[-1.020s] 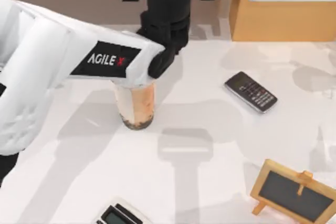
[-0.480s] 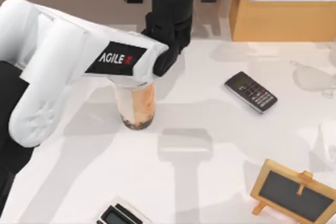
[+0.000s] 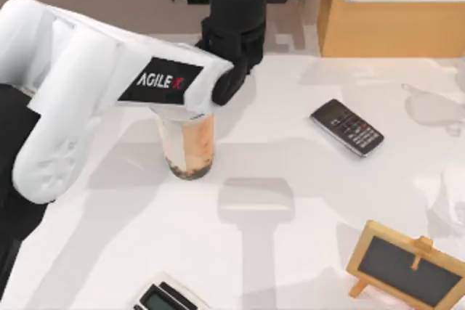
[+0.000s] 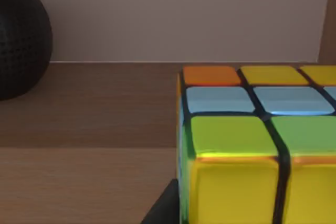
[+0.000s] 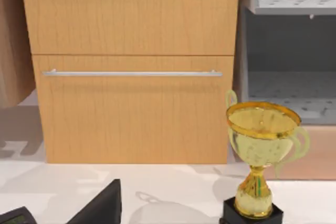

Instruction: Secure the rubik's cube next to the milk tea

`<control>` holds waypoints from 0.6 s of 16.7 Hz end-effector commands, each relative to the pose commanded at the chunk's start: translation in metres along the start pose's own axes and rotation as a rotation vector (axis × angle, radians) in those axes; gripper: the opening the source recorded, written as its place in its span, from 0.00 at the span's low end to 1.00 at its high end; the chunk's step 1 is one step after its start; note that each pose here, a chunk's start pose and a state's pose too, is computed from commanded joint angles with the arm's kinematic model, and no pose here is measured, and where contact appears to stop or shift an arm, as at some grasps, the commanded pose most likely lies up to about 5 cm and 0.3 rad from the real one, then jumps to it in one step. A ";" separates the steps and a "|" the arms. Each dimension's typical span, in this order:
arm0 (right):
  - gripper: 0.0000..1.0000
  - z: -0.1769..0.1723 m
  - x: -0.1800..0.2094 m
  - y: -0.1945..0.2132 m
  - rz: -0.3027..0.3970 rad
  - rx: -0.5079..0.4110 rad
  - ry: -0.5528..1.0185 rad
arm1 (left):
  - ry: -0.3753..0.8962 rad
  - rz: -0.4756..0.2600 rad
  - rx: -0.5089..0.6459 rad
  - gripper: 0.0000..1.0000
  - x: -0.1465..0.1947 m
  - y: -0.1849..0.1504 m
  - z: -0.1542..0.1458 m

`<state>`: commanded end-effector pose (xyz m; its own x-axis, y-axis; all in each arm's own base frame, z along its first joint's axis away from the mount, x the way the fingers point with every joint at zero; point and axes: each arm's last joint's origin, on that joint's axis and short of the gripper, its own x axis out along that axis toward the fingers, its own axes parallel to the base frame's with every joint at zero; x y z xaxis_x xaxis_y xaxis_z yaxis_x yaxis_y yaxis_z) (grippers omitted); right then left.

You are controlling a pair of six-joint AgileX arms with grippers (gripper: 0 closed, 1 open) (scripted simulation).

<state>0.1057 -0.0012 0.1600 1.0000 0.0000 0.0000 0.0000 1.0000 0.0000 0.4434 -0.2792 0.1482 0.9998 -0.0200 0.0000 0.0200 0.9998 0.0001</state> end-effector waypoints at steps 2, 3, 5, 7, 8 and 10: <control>1.00 0.000 0.000 0.000 0.000 0.000 0.000 | 0.000 0.000 0.000 0.17 0.000 0.000 0.000; 1.00 0.000 0.000 0.000 0.000 0.000 0.000 | 0.000 0.000 0.000 0.10 0.000 0.000 0.000; 1.00 0.000 0.000 0.000 0.000 0.000 0.000 | 0.000 0.000 0.000 0.00 0.000 0.000 0.000; 1.00 0.000 0.000 0.000 0.000 0.000 0.000 | 0.000 0.000 0.000 0.00 0.000 0.000 0.000; 1.00 0.000 0.000 0.000 0.000 0.000 0.000 | 0.000 0.000 0.000 0.00 0.000 0.000 0.000; 1.00 0.000 0.000 0.000 0.000 0.000 0.000 | 0.000 0.000 0.000 0.00 0.000 0.000 0.000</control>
<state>0.1057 -0.0012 0.1600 1.0000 0.0000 0.0000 0.0000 1.0000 0.0000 0.4434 -0.2792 0.1482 0.9998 -0.0200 0.0000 0.0200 0.9998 0.0001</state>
